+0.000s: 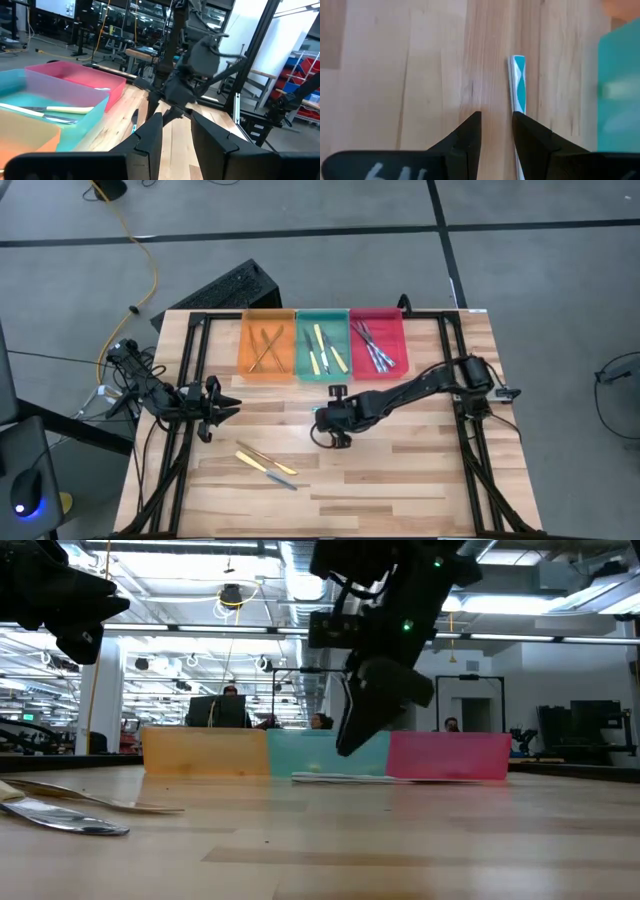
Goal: Sort silverware by color (type)
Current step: Put the blue patterned table knife into the red bin
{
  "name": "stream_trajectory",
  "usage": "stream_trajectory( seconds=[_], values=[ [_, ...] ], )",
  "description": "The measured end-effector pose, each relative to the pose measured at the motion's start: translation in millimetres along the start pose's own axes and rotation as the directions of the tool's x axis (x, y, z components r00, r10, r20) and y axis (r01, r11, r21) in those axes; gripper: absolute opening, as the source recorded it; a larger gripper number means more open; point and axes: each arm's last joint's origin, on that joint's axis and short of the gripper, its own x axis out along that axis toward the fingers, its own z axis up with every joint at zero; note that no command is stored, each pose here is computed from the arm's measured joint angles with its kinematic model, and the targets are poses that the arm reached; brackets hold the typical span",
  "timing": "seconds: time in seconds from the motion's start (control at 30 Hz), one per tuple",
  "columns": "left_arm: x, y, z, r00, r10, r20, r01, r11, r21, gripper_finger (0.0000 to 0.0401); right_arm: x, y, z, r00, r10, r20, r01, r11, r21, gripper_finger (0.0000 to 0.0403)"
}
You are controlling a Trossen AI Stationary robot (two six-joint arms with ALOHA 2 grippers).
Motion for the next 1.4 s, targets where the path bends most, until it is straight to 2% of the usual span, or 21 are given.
stream_trajectory(
  seconds=[0.13,0.23,0.47,0.6,1.07,1.3,1.4],
  values=[
    [0.0,0.0,0.0,1.000,0.000,0.000,0.000,1.000,0.000,0.0089,-10.9,-10.7,-3.8,0.991,0.001,0.136,-0.011,0.997,0.074,0.0133],
    [0.0,0.0,-0.1,1.000,0.000,0.000,0.000,1.000,0.001,0.0089,-22.6,-17.1,-10.5,0.961,-0.001,0.276,-0.033,0.993,0.117,0.0133],
    [0.0,0.0,0.0,1.000,0.000,0.000,0.000,1.000,0.000,0.0089,-20.5,-20.2,-53.2,0.924,-0.023,0.382,-0.042,0.986,0.161,0.0133],
    [0.0,0.0,-0.1,1.000,0.000,0.000,0.000,1.000,0.001,0.0089,-11.4,-21.6,-65.5,0.923,-0.035,0.384,-0.036,0.984,0.176,0.0133],
    [0.0,-0.1,0.1,1.000,-0.003,-0.001,0.003,1.000,0.000,0.0089,40.9,-25.4,-78.2,0.953,-0.029,0.303,-0.029,0.982,0.187,0.0133],
    [0.0,-0.1,-0.1,1.000,-0.003,-0.001,0.003,1.000,0.000,0.0089,49.0,-29.8,-81.6,0.958,0.006,0.286,-0.066,0.978,0.197,0.0131],
    [0.0,-0.1,0.1,1.000,-0.004,-0.001,0.004,1.000,0.000,0.0089,49.5,-29.7,-82.3,0.960,0.009,0.280,-0.071,0.975,0.212,0.0118]
  ],
)
